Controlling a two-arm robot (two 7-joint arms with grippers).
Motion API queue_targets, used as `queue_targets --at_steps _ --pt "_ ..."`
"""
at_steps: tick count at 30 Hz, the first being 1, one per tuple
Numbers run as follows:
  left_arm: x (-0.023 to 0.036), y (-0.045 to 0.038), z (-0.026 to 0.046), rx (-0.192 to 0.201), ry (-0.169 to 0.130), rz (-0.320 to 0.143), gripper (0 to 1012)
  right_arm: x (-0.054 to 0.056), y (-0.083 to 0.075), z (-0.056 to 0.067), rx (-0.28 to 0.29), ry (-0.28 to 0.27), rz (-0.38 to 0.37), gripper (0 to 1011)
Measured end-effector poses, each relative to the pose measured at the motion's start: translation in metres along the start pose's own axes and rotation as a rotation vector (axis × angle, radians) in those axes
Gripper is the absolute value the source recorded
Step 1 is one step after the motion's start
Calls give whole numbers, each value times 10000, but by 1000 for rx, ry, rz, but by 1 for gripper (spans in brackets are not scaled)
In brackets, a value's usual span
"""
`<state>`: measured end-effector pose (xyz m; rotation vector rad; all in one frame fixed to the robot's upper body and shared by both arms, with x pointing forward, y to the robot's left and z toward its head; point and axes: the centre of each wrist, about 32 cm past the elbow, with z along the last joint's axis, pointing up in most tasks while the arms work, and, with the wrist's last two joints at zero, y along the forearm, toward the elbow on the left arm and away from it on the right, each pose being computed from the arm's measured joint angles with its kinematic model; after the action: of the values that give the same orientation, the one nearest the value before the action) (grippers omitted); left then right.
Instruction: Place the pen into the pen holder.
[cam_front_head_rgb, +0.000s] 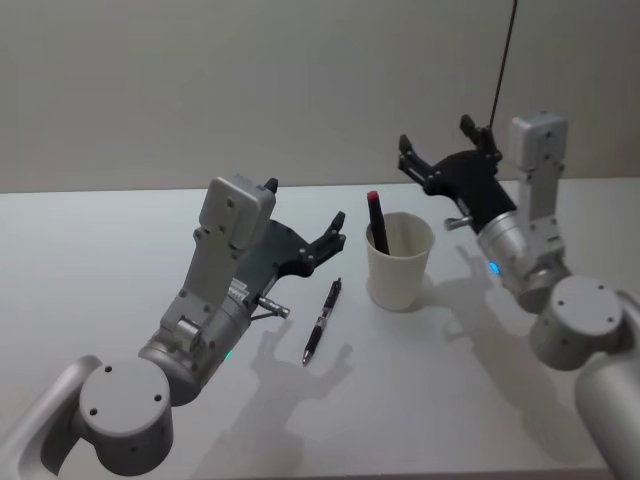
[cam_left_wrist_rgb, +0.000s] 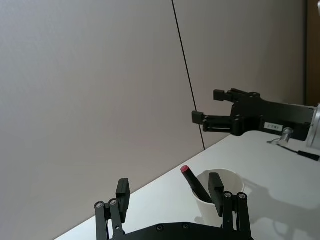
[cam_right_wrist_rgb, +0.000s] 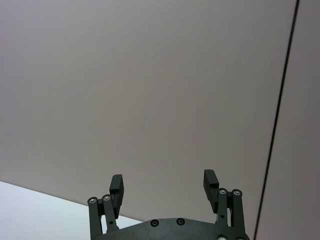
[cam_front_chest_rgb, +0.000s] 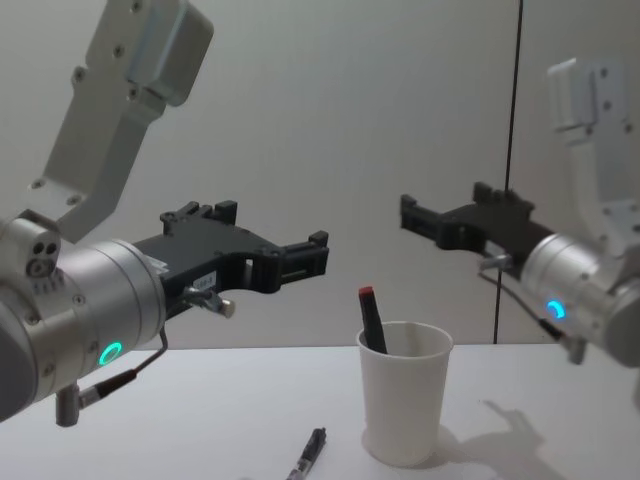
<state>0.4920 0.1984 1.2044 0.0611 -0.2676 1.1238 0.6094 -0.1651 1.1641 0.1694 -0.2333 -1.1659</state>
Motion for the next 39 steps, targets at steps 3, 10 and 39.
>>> queue_targets --at_steps 3,10,39 --pt "0 0 0 0 0 0 1000 100 -84 86 -20 -11 -10 1002" --pt "0 0 0 0 0 0 1000 267 -242 205 -60 -33 -30 1001" --pt "0 0 0 0 0 0 999 637 -884 452 -202 -122 -97 1002"
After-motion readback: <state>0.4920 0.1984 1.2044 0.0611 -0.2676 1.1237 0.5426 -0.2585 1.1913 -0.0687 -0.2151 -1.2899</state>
